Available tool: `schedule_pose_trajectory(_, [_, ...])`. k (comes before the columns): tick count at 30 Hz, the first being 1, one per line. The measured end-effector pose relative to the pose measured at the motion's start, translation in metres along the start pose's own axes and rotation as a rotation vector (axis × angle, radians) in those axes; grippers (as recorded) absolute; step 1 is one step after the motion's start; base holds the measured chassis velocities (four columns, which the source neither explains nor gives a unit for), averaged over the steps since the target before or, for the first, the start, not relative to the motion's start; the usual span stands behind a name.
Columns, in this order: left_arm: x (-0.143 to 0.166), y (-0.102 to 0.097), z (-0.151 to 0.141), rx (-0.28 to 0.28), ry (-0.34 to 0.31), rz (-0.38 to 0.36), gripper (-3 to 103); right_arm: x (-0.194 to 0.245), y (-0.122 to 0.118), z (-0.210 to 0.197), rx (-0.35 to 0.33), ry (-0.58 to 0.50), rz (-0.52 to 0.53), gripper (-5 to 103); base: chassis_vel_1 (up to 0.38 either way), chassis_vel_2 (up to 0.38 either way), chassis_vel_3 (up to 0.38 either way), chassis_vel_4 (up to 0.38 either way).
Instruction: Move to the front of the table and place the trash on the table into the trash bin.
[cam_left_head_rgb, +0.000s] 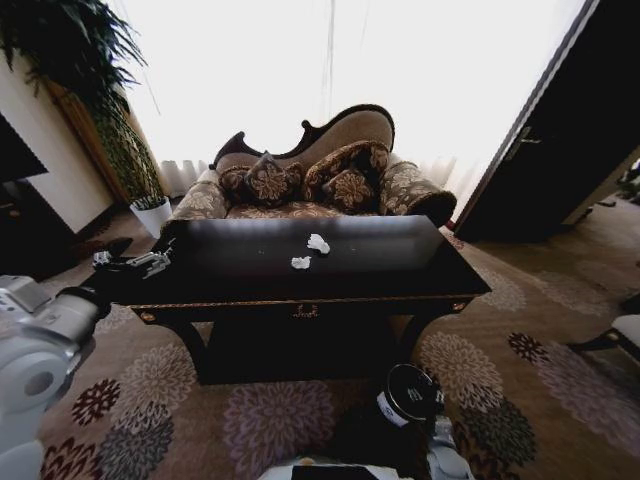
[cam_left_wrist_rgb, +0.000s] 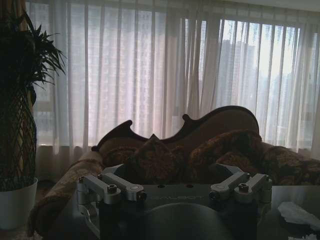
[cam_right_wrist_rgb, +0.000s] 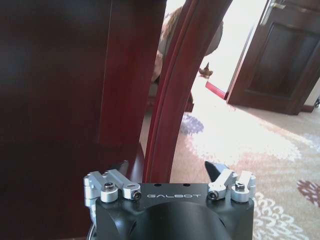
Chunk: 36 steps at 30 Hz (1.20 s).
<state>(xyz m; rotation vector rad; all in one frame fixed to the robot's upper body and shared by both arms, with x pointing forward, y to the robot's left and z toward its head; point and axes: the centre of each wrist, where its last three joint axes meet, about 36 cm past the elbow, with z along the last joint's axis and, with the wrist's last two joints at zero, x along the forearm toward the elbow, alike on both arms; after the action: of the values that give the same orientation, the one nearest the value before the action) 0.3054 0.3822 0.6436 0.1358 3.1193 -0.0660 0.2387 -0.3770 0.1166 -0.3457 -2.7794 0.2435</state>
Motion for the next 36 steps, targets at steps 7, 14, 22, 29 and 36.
schedule_pose_trajectory(7, [-0.007,-0.001,0.002,0.020,-0.010,0.010,100,0.032,-0.008,-0.037,-0.041,-0.100,0.018,100,0.000,0.000,0.000,0.000])
schedule_pose_trajectory(14, [-0.016,-0.002,0.004,0.041,-0.023,0.026,100,0.080,-0.022,-0.080,-0.078,-0.213,-0.020,100,0.000,0.000,0.000,0.000])
schedule_pose_trajectory(22, [-0.021,-0.002,0.004,0.052,-0.027,0.034,100,0.108,-0.032,-0.138,-0.113,-0.307,-0.032,100,0.000,0.000,0.000,0.000])
schedule_pose_trajectory(29, [-0.027,-0.001,0.002,0.053,-0.034,0.041,100,0.123,-0.037,-0.212,-0.123,-0.451,-0.062,100,0.000,0.000,0.000,0.000])
schedule_pose_trajectory(36, [-0.029,-0.002,0.001,0.050,-0.032,0.050,100,0.120,-0.039,-0.310,-0.092,-0.575,-0.204,100,0.000,0.000,0.000,0.000])
